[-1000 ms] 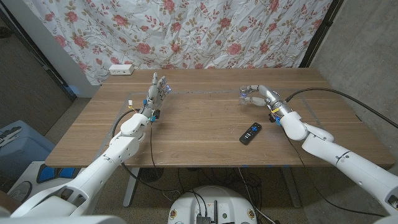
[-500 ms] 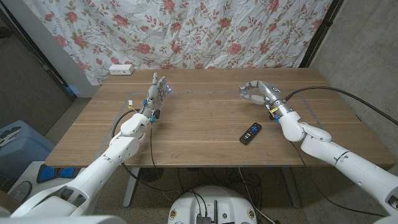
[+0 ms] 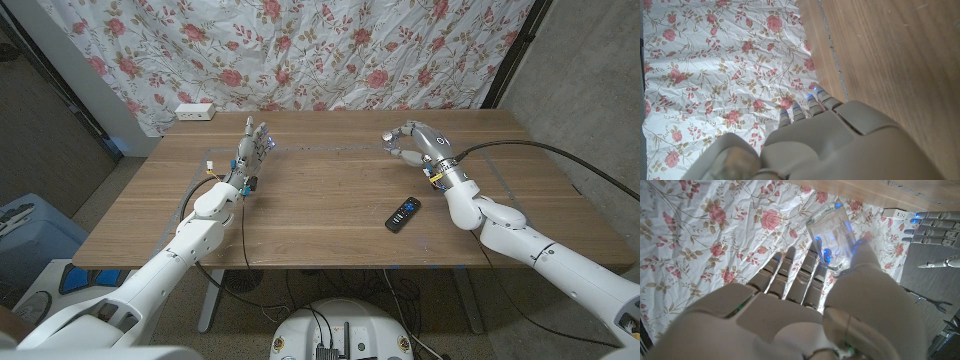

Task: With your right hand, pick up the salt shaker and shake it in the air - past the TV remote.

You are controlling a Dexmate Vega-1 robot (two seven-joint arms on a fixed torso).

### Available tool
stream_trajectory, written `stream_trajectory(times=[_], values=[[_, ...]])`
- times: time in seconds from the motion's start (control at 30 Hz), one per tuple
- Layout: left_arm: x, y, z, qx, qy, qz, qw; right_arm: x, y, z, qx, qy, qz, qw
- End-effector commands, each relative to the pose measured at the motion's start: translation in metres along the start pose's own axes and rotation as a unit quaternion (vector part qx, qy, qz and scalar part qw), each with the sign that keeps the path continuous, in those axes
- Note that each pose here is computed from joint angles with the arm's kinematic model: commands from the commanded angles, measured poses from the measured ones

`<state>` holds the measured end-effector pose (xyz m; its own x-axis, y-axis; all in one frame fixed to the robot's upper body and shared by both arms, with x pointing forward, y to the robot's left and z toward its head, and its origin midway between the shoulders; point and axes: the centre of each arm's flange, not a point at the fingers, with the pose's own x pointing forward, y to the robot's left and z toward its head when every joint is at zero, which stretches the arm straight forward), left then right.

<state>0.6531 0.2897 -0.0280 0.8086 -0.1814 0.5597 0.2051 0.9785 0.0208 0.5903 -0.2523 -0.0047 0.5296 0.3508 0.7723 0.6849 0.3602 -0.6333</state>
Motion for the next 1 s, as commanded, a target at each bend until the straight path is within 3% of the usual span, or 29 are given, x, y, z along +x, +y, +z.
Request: stream_trajectory(times=[0.03,1.0], values=[[0.0,0.0,0.0001,0.0,0.0,0.0,1.0,0.0034,-0.0003,0.0051,-0.062,-0.025,-0.027,0.9974],[0.0,-0.0001,0.0,0.0,0.0,0.0,1.0,0.0108,-0.0078,0.0028,-0.187,-0.086,-0.048,0.9774]])
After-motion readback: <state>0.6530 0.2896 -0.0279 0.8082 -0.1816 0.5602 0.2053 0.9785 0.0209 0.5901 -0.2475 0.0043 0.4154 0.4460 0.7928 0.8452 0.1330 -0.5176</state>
